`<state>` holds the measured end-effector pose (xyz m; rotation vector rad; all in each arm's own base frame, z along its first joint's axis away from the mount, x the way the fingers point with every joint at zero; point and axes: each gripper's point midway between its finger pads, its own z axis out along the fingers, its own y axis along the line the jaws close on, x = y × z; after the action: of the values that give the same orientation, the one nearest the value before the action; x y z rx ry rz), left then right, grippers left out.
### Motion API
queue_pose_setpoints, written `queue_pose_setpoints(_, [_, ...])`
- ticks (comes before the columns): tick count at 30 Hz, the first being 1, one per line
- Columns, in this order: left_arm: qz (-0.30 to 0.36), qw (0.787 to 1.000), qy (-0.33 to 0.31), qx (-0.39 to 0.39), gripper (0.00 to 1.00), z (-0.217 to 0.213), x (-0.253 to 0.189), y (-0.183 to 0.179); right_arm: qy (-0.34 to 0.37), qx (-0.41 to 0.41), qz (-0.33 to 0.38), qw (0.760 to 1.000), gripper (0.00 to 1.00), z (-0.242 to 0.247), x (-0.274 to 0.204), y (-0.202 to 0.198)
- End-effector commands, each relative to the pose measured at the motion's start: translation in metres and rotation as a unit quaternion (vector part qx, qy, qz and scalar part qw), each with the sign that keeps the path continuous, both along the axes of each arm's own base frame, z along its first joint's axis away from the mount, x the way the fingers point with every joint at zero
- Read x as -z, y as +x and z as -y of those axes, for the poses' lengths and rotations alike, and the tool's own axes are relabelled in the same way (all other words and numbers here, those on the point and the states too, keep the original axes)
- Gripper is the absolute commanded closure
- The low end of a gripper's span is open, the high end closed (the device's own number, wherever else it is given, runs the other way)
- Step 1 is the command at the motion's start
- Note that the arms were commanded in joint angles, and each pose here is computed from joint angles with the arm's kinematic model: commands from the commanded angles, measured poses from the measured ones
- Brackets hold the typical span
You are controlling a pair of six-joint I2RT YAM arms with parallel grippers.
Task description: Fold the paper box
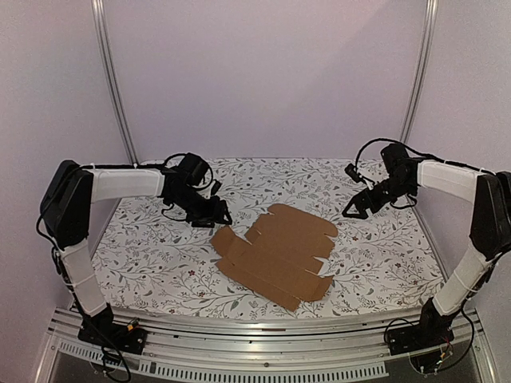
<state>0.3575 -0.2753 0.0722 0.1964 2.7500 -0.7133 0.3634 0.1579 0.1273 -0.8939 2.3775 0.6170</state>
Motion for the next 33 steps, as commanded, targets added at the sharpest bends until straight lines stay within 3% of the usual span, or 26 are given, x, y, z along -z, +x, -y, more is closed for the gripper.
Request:
queue_pose_setpoints(1, [-0.049, 0.997, 0.039, 0.053, 0.34, -0.006, 0.014, -0.029, 0.006, 0.002, -0.064, 0.998, 0.1, -0.007, 0.009, 0.004])
queue_pose_setpoints(7, [-0.07, 0.995, 0.03, 0.068, 0.5, -0.002, 0.026, -0.042, 0.012, -0.021, -0.13, 0.991, 0.14, -0.024, 0.023, 0.04])
queue_pose_setpoints(12, [-0.073, 0.994, 0.013, 0.077, 0.63, 0.007, 0.025, -0.048, 0.007, -0.058, -0.189, 0.98, 0.23, -0.048, 0.042, 0.059])
queue_pose_setpoints(16, [-0.065, 0.994, 0.002, 0.086, 0.73, 0.012, 0.019, -0.05, -0.003, -0.084, -0.215, 0.973, 0.23, -0.062, 0.063, 0.044])
queue_pose_setpoints(25, [-0.03, 0.994, -0.003, 0.109, 0.98, 0.02, 0.003, -0.037, -0.021, -0.103, -0.221, 0.97, 0.23, -0.056, 0.057, 0.016])
queue_pose_setpoints(29, [0.014, 0.992, 0.014, 0.124, 1.0, 0.025, -0.012, -0.015, -0.019, -0.11, -0.225, 0.968, 0.24, -0.053, 0.047, -0.001])
queue_pose_setpoints(33, [0.076, 0.983, 0.082, 0.147, 1.0, 0.024, -0.027, 0.029, 0.005, -0.122, -0.258, 0.958, 0.29, -0.058, 0.04, -0.029])
